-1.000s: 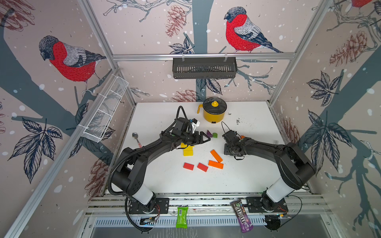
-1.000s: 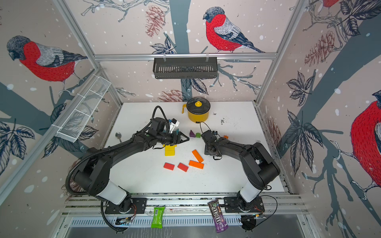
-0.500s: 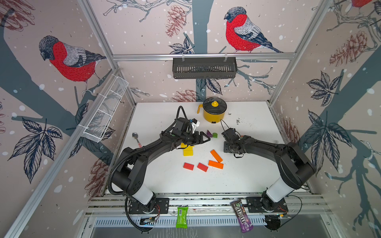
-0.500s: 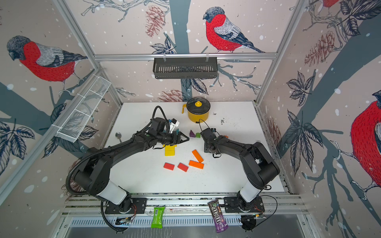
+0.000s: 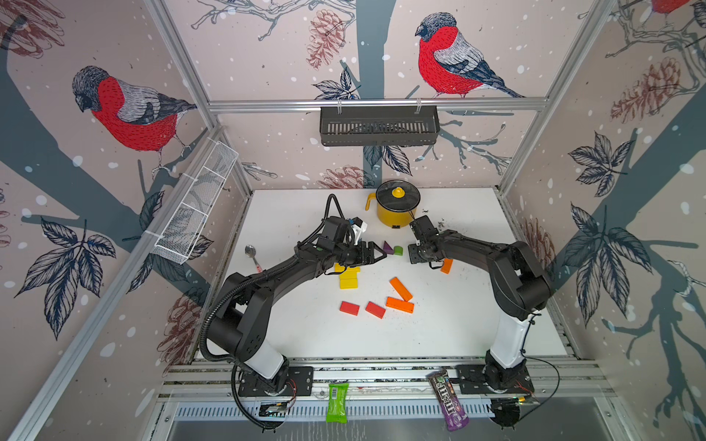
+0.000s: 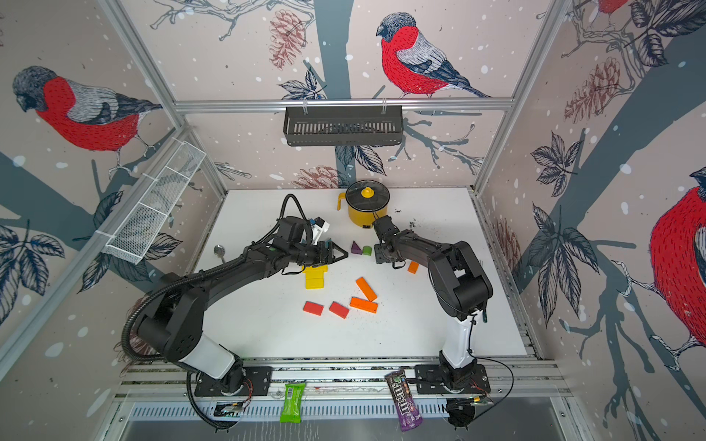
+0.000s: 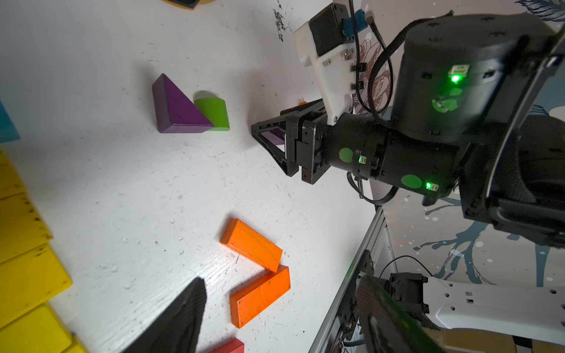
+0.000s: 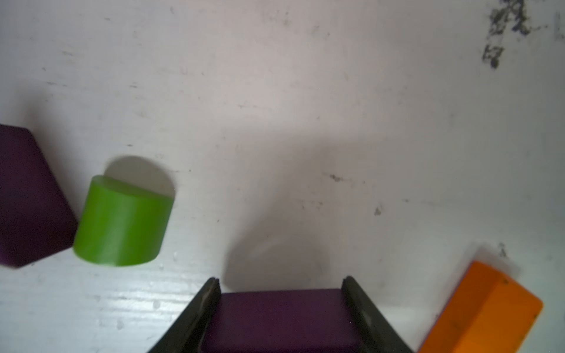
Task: Assemble a carrot with building blocks
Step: Place the building block at the center of the board.
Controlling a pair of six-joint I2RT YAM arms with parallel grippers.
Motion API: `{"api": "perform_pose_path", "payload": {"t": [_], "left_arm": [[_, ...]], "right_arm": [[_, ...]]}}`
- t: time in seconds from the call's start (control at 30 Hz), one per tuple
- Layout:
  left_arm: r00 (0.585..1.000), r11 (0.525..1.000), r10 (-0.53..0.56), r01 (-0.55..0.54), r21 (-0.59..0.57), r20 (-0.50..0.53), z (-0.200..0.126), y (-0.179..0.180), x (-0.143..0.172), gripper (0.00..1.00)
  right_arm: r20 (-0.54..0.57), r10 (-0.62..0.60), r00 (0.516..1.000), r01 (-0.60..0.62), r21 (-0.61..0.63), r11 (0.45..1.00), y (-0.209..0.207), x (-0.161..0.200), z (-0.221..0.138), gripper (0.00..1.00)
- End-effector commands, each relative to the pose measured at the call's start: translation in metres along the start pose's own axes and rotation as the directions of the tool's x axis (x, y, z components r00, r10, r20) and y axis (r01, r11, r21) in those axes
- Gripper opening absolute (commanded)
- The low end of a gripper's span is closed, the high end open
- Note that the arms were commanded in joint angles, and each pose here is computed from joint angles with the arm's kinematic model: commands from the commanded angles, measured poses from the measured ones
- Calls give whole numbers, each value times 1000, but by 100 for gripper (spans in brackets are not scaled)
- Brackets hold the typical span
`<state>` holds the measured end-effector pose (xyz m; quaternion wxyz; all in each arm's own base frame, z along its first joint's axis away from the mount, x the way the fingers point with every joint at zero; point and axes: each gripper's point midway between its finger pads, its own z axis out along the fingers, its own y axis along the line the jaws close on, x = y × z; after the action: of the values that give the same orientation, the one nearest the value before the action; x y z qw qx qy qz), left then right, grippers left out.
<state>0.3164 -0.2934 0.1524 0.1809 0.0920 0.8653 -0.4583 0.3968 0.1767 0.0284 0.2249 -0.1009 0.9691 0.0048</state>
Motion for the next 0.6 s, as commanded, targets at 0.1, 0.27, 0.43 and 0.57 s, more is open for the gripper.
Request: {"api": "perform_pose_path", "payload": {"t": [0.1,0.27,0.43,0.57], "left_arm": [[1000,1000,13,-13,7,15,-3,-2,-6,78],[1000,1000,14,-14,7,21,-5,-2,-7,79],[1000,1000,10,-10,8,22,-5,-1,-8,78],[1000,1000,8,-8,12,17,-4,-1,-7,78]], "right_arm": [[-57,-169,984,163,-103,981,22,0,11,58],[-76,-208,975,199,-112,974,26,-2,17,59],[-85,-224,971,216,-86,973,22,-4,16,64],[-77,-224,971,218,-75,973,16,-3,10,68]]}}
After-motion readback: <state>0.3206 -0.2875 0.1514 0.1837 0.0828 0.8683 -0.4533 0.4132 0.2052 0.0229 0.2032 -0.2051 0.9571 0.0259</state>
